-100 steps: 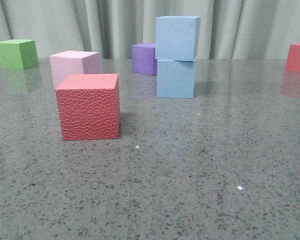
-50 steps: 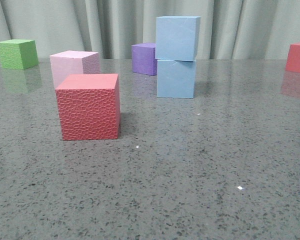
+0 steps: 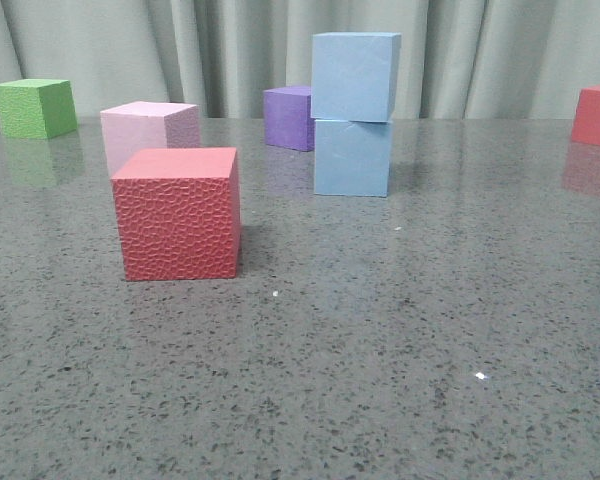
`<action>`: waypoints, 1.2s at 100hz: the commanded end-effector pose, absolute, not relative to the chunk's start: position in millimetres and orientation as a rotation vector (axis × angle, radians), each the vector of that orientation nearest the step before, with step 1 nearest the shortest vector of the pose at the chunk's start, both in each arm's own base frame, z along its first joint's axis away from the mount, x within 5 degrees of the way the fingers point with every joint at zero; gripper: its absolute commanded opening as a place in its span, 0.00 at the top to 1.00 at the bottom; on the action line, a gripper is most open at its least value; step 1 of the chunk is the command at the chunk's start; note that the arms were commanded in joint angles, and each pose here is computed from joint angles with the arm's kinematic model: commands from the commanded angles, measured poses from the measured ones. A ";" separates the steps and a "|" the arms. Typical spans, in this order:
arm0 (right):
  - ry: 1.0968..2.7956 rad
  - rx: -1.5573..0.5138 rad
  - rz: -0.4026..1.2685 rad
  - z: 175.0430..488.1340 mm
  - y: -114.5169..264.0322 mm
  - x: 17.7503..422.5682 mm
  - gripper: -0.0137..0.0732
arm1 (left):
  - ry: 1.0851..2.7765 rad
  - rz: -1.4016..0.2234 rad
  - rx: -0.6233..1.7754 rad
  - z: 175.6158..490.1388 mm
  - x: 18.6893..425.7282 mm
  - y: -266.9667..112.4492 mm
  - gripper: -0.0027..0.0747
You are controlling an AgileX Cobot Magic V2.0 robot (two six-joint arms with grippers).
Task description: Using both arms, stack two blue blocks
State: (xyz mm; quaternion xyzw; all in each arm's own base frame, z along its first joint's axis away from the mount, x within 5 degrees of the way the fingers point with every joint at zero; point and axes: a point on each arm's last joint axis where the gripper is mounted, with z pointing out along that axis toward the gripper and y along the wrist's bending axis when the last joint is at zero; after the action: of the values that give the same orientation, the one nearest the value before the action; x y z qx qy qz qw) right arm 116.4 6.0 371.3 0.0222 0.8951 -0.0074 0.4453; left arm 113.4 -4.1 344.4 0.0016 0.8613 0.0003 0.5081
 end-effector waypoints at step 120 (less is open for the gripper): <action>2.128 0.042 -0.031 383.7 4.6 118.0 0.98 | 1.507 -0.022 -0.051 201.8 54.9 1.3 0.99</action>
State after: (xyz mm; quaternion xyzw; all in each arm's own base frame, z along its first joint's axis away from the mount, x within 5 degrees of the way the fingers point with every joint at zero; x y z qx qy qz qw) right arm 116.4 6.0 371.3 0.0222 0.8951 -0.0074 0.4453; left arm 56.0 2.4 200.0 -0.0320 0.7261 -0.0084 0.6867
